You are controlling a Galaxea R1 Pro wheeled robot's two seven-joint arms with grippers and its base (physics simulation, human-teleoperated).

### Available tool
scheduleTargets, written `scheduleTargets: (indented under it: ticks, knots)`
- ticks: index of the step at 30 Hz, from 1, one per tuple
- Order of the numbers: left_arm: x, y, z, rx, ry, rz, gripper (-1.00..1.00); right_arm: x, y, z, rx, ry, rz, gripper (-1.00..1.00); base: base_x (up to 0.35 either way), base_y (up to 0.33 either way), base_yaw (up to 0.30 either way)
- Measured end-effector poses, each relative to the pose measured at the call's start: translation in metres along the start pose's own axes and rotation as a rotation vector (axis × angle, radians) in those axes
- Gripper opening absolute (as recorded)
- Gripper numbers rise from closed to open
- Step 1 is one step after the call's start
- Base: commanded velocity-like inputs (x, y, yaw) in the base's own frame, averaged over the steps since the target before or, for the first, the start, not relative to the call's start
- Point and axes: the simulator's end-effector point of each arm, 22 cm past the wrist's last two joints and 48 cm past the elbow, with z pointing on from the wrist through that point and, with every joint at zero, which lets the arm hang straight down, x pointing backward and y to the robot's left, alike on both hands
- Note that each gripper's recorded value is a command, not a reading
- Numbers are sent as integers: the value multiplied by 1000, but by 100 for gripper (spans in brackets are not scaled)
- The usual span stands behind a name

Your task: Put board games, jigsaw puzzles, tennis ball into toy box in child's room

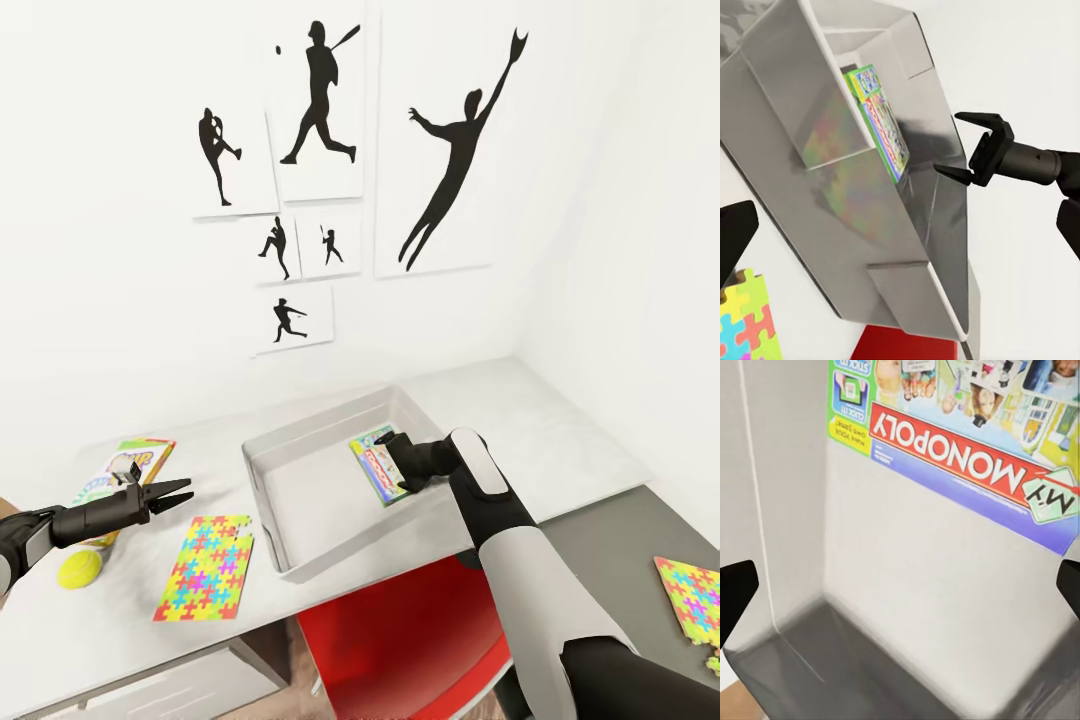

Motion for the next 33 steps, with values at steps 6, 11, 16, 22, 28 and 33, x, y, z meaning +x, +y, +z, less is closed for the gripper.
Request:
scheduleTargets:
  ticks: [6, 11, 16, 22, 28, 33]
  knots:
    - [0, 0, 0, 0, 0, 0, 100, 0, 2, -1, -8, 2, -6, 100, -5, -2, 0]
    - [0, 0, 0, -1, 0, -1, 100, -5, 28, -14, -70, -24, -47, 100, -1, 0, 0]
    - [0, 0, -1, -1, 0, 0, 100, 4, 68, -32, -147, -52, -155, 100, 0, 0, 0]
    - [0, 0, -1, -2, -1, 0, 100, 19, 97, -48, -206, -70, -250, 100, 0, 0, 0]
    - [0, 0, -2, -3, -1, 1, 100, 37, 118, -65, -255, -51, -356, 100, 0, 0, 0]
    - [-1, 0, -2, -3, -1, 1, 100, 44, 139, -90, -314, -61, -437, 100, 0, 0, 0]
